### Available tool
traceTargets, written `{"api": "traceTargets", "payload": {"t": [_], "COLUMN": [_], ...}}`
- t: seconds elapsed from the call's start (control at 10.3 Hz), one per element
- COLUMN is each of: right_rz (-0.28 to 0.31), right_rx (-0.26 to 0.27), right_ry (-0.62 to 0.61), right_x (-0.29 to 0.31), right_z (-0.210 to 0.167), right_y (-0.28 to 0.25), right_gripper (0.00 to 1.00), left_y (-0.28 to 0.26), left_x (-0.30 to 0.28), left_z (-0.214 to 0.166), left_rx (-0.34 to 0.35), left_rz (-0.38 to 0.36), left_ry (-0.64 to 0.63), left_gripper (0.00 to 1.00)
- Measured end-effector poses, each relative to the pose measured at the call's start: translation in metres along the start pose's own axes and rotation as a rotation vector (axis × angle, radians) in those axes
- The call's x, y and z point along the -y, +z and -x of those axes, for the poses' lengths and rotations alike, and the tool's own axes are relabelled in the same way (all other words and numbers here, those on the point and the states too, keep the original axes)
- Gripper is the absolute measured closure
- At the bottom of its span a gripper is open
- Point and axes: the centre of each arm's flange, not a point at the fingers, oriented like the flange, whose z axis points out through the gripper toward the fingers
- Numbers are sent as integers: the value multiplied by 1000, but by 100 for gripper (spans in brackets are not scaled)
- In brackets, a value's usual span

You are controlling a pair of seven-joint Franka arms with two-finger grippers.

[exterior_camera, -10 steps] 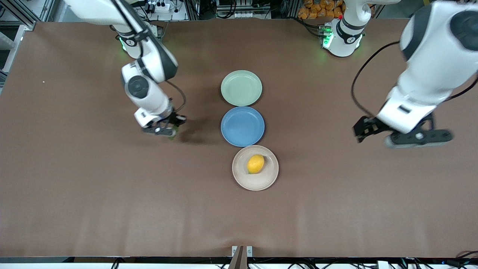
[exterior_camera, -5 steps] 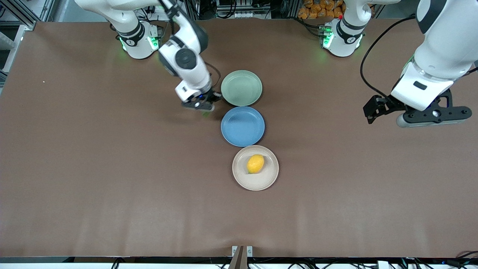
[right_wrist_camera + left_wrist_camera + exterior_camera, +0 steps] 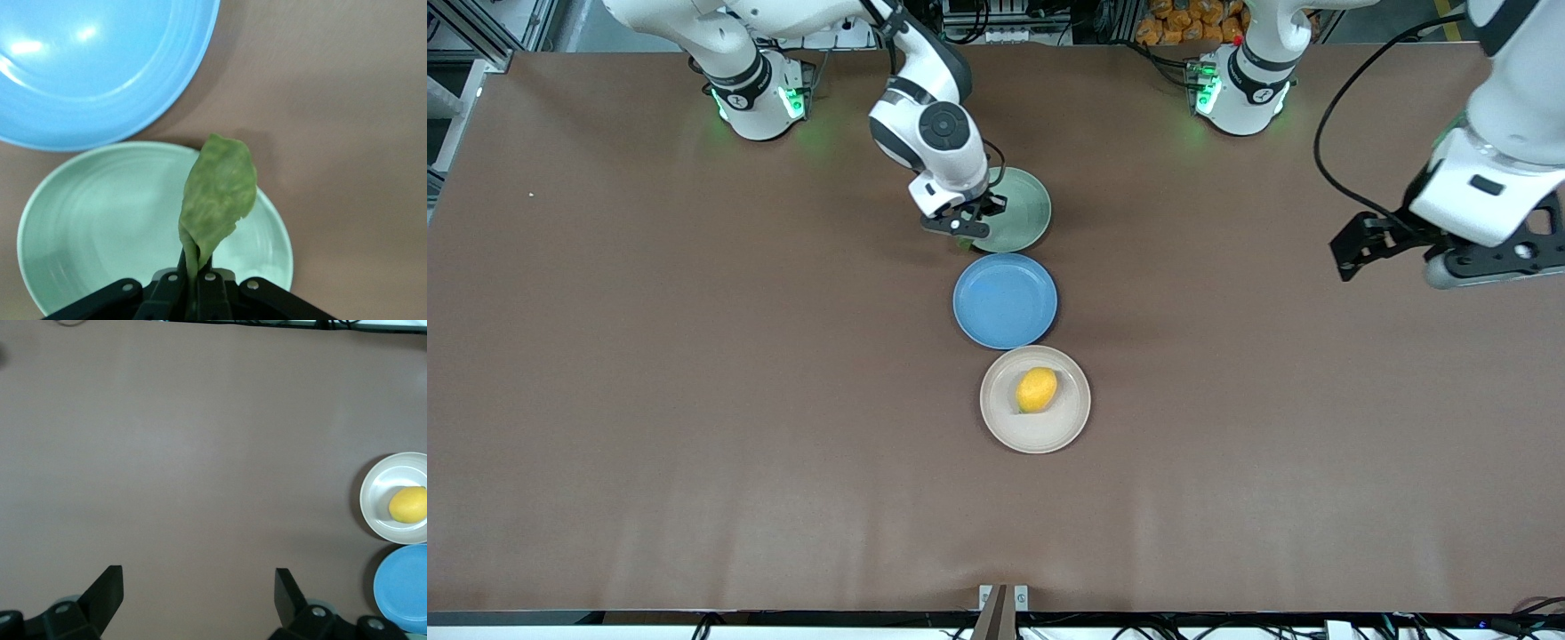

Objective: Place lemon and lettuce in plates

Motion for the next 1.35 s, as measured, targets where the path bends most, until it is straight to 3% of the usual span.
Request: {"api": "traceTargets", "payload": {"t": [0.48, 1.16, 1.35], "right_rz": [-2, 88, 96], "right_rx": [6, 39, 60], "right_ry": [45, 167, 172], "right_x": [10, 28, 10], "right_z": [8, -11, -47], "right_y": [3, -45, -65], "right_gripper": [96, 1, 0], "left_y": [-15, -16, -16], "left_x": [8, 10, 11], "left_z": [8, 15, 15], "left_rx": [-9, 26, 26], "left_rz": [-3, -16, -16], "left_ry": [-11, -11, -13], "left_gripper": [0, 0, 0]}}
